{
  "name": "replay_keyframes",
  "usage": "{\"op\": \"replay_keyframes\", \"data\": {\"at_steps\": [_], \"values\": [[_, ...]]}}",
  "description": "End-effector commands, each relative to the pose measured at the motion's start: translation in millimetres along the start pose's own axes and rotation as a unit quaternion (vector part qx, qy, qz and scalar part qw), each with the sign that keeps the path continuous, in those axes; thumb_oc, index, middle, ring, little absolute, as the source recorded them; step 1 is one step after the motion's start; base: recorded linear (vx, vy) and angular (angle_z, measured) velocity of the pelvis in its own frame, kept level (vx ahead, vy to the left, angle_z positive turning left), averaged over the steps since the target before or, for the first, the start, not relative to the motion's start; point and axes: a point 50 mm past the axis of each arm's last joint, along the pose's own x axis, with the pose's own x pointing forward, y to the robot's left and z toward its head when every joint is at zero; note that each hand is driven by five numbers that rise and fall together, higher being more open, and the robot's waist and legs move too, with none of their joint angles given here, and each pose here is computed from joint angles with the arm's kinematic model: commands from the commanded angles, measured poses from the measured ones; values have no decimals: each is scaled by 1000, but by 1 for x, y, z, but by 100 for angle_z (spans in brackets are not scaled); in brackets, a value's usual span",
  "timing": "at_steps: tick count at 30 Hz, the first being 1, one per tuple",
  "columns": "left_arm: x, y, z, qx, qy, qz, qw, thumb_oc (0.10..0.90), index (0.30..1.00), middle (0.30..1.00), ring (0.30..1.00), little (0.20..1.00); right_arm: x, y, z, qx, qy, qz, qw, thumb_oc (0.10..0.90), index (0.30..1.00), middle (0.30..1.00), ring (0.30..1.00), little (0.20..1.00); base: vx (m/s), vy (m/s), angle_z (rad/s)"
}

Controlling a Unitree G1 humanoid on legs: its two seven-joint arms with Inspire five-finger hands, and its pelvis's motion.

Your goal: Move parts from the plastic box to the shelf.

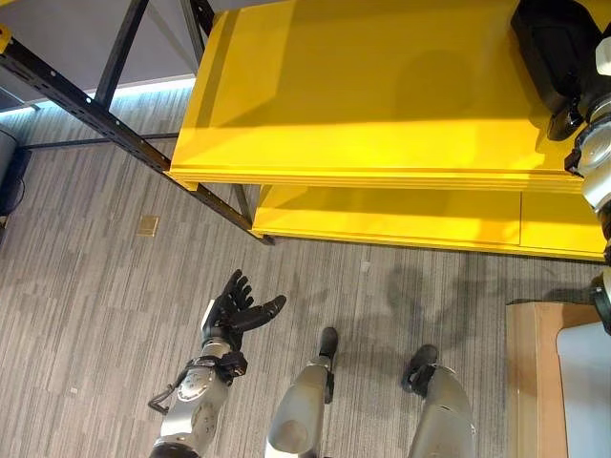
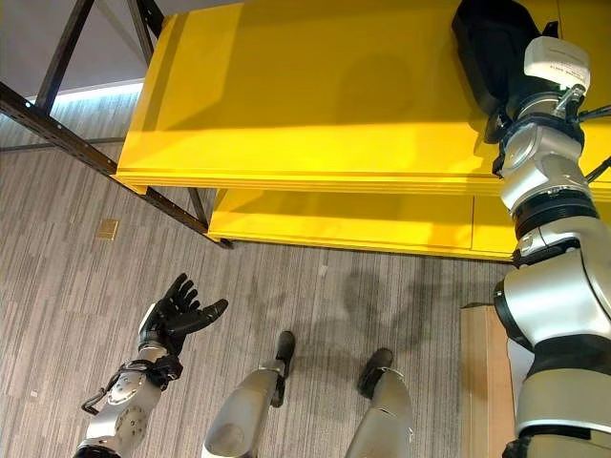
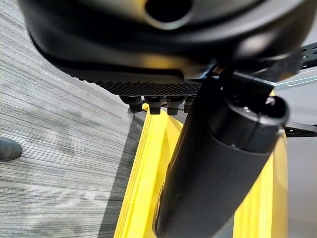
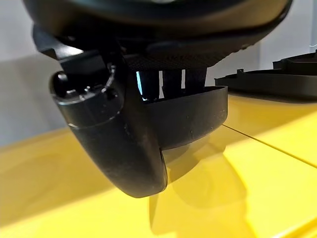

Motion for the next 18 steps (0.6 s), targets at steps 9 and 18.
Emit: {"op": "replay_keyframes", "data": {"at_steps": [9, 18], "values": [[-6, 6, 25, 38, -63, -31, 997, 900, 1000, 1000, 1000, 1000, 7, -66, 43, -21, -83, -102, 991, 400, 300, 300, 300, 300, 7, -2, 6], [-7, 8, 27, 40, -65, -28, 997, 900, 1000, 1000, 1000, 1000, 4, -60, 67, -48, -127, -97, 986, 400, 300, 300, 300, 300, 1, 0, 0]]}}
